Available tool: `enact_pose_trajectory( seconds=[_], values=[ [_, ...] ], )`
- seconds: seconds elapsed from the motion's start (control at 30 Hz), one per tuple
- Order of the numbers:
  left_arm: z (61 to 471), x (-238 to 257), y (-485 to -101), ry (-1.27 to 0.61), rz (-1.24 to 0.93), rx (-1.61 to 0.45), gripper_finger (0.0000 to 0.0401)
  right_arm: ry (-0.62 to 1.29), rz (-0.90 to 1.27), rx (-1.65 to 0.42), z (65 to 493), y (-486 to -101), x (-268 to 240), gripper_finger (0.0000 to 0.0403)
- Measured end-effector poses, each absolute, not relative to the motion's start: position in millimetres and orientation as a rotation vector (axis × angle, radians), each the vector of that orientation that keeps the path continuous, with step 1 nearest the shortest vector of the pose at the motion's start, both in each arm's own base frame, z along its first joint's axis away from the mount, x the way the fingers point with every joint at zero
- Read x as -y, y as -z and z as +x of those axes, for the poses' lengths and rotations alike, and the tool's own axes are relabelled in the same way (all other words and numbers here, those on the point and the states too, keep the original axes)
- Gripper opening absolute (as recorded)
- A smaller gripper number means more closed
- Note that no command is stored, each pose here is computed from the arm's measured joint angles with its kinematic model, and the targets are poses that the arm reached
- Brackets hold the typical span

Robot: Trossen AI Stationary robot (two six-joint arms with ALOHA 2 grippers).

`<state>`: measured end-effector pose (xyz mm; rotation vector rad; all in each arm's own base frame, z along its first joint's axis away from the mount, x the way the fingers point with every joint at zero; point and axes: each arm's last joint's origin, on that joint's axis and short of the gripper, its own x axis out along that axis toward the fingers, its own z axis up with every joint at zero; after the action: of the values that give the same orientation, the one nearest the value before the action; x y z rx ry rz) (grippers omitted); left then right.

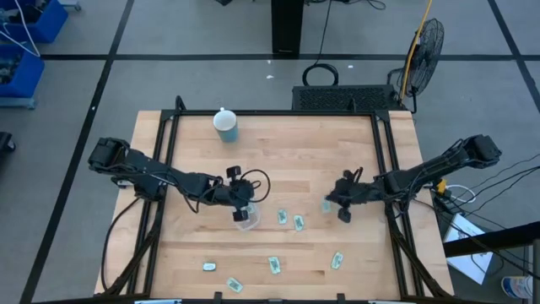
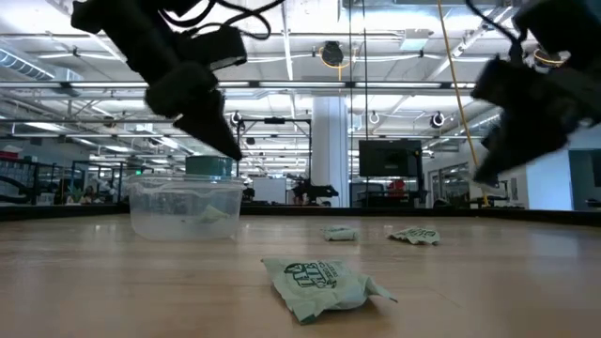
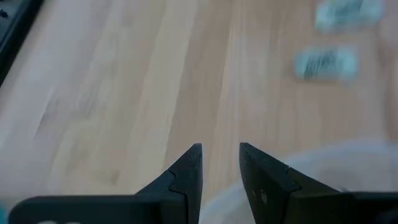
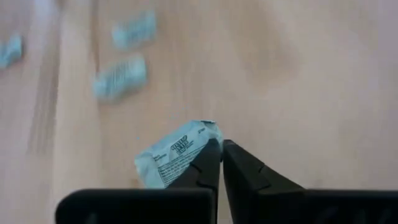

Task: Pick and place Stevia / Truvia into bins
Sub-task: Put the stevia packet into the transparent container

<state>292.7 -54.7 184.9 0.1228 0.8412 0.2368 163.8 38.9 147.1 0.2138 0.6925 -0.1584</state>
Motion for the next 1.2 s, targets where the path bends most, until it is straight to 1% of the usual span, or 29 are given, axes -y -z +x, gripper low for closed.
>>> enact_pose_trajectory(
  seconds=[0.13, 0.23, 0.3, 0.4, 0.6, 0.73, 0.83, 0.93, 1.07, 1.2],
  values=[
    [304, 58, -195, -0.236, 0.0, -0.684, 0.0113, 0.259, -0.112, -0.414, 185, -164, -38, 0.0003],
    [311, 60, -204, -0.209, -0.051, -0.57, 0.0113, 0.357, -0.341, -0.268, 199, -175, -39, 0.0002],
    [314, 60, -210, -0.206, -0.073, -0.502, 0.0113, 0.372, -0.439, -0.193, 207, -179, -41, 0.0002],
    [319, 58, -218, -0.206, -0.081, -0.412, 0.0113, 0.379, -0.532, -0.147, 220, -177, -44, 0.0001],
    [326, 43, -230, -0.24, -0.063, -0.289, 0.0113, 0.39, -0.65, -0.195, 257, -165, -49, 0.0001],
    [327, 35, -229, -0.233, -0.072, -0.3, 0.0113, 0.428, -0.662, -0.193, 287, -168, -47, 0.0001],
    [327, 31, -226, -0.217, -0.071, -0.336, 0.0113, 0.46, -0.628, -0.178, 305, -172, -42, 0.0001],
    [326, 30, -224, -0.237, -0.063, -0.358, 0.0113, 0.464, -0.594, -0.16, 315, -174, -39, 0.0],
    [324, 29, -221, -0.287, -0.044, -0.384, 0.0113, 0.41, -0.588, -0.146, 320, -172, -38, 0.0],
    [322, 27, -218, -0.35, -0.019, -0.415, 0.0112, 0.412, -0.587, -0.145, 320, -173, -38, 0.0]
  ],
)
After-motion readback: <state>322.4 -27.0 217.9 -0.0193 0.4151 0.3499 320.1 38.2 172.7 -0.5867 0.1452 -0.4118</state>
